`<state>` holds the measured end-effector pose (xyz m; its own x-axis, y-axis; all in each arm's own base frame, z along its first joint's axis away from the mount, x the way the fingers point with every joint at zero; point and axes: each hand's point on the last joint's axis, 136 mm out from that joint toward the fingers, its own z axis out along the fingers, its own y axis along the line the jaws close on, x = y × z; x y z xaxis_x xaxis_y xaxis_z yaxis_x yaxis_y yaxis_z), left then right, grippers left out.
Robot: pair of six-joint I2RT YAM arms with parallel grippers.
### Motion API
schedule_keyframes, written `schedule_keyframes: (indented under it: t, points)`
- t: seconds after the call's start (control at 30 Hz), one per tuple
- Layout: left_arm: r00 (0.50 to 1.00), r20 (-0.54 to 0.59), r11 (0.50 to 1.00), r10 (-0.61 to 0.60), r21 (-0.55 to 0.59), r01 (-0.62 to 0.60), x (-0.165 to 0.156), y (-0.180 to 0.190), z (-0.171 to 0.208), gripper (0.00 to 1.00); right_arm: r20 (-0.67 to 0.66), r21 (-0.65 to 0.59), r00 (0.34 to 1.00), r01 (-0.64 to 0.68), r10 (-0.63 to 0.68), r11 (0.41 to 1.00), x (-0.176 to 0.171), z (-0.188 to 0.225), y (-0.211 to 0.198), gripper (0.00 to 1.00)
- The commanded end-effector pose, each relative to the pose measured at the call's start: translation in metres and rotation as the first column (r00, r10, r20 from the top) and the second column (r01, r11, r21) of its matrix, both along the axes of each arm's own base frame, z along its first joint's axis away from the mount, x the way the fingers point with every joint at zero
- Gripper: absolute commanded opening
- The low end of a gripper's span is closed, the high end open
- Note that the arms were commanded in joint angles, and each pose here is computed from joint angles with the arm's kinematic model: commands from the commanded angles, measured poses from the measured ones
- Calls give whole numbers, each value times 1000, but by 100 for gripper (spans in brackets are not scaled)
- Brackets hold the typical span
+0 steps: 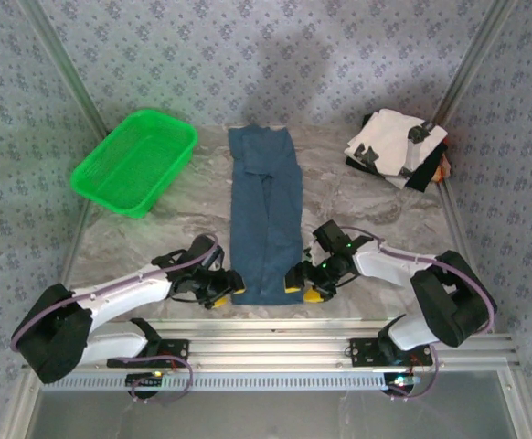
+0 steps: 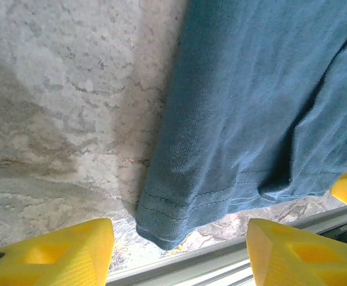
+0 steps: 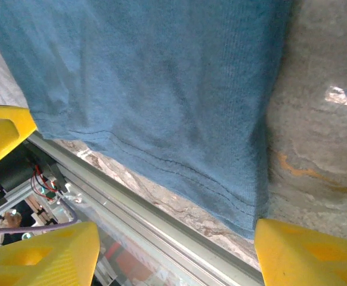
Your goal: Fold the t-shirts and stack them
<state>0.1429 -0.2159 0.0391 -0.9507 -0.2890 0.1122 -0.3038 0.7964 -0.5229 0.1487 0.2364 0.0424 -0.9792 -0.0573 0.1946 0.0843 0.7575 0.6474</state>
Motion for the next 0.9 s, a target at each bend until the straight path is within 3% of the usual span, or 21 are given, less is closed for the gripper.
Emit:
schedule_keyframes:
  t: [0.0,0.23,0.33,0.6,0.8,0.87]
  points:
    - [1000,-1,1000,-6,-9,6,0,-5,-2,60,-33,-65,999,-5,3,998,-6,-11,-6,70]
    - [999,-4,999,-39,-34,38,7,-23,-13,54,-27,-150,1000,-19,15,989,-6,-22,-5,67]
    - [997,0,997,-73,-33,73,7,-32,-14,50,-8,-154,1000,-11,10,988,-3,-22,1,61]
    - [992,6,992,-128,-14,128,4,-37,-10,22,-18,-146,999,-40,38,988,-4,-16,13,14]
    - [993,23,993,-118,7,118,-2,-24,-2,0,-40,-178,997,-71,65,982,-16,-9,0,0]
    - [994,21,994,-108,13,108,-5,-19,0,0,-39,-174,997,-72,67,982,-17,-4,-1,0]
